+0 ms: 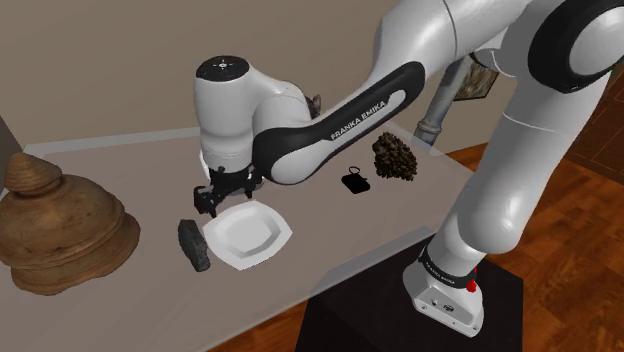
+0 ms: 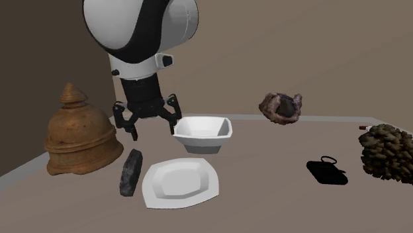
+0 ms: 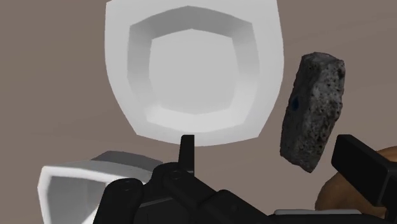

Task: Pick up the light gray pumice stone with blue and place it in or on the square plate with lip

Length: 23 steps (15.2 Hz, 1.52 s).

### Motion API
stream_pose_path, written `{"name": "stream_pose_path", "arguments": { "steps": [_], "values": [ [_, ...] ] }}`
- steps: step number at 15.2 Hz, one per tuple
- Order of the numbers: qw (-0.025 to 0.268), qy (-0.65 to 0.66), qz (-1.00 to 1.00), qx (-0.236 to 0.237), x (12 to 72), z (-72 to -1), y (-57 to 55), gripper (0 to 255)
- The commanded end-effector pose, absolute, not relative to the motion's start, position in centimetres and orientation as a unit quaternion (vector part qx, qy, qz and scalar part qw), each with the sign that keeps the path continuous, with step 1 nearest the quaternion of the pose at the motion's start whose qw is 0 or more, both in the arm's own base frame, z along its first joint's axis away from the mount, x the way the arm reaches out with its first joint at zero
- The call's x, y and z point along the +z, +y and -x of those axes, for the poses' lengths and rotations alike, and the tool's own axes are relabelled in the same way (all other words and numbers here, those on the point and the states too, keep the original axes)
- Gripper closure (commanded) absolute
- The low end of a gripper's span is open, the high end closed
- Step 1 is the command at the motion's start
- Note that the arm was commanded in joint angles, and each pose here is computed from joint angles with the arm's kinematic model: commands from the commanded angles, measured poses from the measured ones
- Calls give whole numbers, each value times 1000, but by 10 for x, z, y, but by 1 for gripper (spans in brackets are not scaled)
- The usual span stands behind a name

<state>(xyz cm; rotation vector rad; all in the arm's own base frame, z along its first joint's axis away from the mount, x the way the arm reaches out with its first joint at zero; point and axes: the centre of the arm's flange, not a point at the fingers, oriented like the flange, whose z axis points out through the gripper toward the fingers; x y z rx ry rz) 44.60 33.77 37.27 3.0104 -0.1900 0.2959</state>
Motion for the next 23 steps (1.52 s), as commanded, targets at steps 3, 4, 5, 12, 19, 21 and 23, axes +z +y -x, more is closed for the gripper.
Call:
{"name": "stream_pose_path", "arguments": {
  "steps": [3, 4, 5, 12, 19, 21, 23],
  "values": [
    [59, -65, -991, 102, 340, -465, 378, 0],
    [59, -66, -991, 103, 332, -470, 387, 0],
    [60, -66, -991, 103, 324, -475, 397, 0],
    [64, -68, -990, 107, 280, -498, 435, 0],
    [64, -68, -990, 107, 251, -504, 431, 0],
    [64, -68, -990, 107, 251, -504, 431, 0],
    [64, -68, -990, 107, 251, -504, 431, 0]
  ]
}}
